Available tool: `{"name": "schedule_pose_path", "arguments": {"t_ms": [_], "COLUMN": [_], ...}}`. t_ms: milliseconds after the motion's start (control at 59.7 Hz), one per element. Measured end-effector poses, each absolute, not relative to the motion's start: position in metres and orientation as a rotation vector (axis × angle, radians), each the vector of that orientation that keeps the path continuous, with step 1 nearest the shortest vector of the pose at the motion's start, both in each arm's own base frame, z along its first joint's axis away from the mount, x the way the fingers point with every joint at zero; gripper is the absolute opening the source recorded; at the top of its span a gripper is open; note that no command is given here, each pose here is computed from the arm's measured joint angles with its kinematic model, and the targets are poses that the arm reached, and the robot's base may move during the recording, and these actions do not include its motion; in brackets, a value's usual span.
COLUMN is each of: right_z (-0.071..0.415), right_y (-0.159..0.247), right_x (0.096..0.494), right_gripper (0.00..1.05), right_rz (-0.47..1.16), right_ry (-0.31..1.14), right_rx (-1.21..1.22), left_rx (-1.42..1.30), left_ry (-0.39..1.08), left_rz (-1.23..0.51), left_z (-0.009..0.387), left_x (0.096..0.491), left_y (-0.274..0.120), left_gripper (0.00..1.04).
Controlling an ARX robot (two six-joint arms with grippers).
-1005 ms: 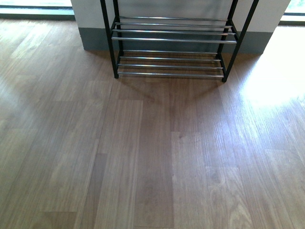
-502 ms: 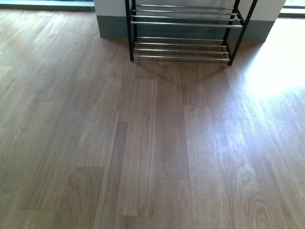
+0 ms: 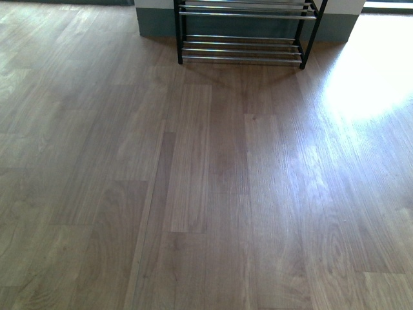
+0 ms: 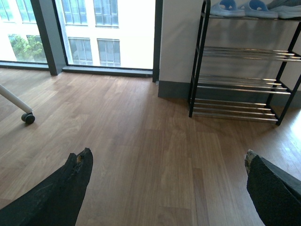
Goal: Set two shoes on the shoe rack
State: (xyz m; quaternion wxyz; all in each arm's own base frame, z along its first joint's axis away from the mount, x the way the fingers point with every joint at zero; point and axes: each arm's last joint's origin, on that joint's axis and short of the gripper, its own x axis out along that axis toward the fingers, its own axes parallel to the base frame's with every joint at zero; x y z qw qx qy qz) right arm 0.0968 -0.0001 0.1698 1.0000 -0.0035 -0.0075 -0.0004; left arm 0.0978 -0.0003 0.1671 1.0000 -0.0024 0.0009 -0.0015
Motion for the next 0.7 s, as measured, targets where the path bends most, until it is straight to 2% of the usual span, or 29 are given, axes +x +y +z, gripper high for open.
{"name": "schedule_pose_path", "arguments": {"t_ms": [703], "right_z": [0.1698], "right_y": [-0.0001], "right_x": [0.0968], "right_gripper": [0.96], "right_rz": [-0.001], "right_ry": [-0.015], "right_rx": [-0.007], "left_rx": [-0.005], "left_ry": [0.002], "left_rz": [-0.003], "left_z": [0.1671], "left_x": [0.0978], "left_y": [-0.0003], "left_gripper": [0.95]}}
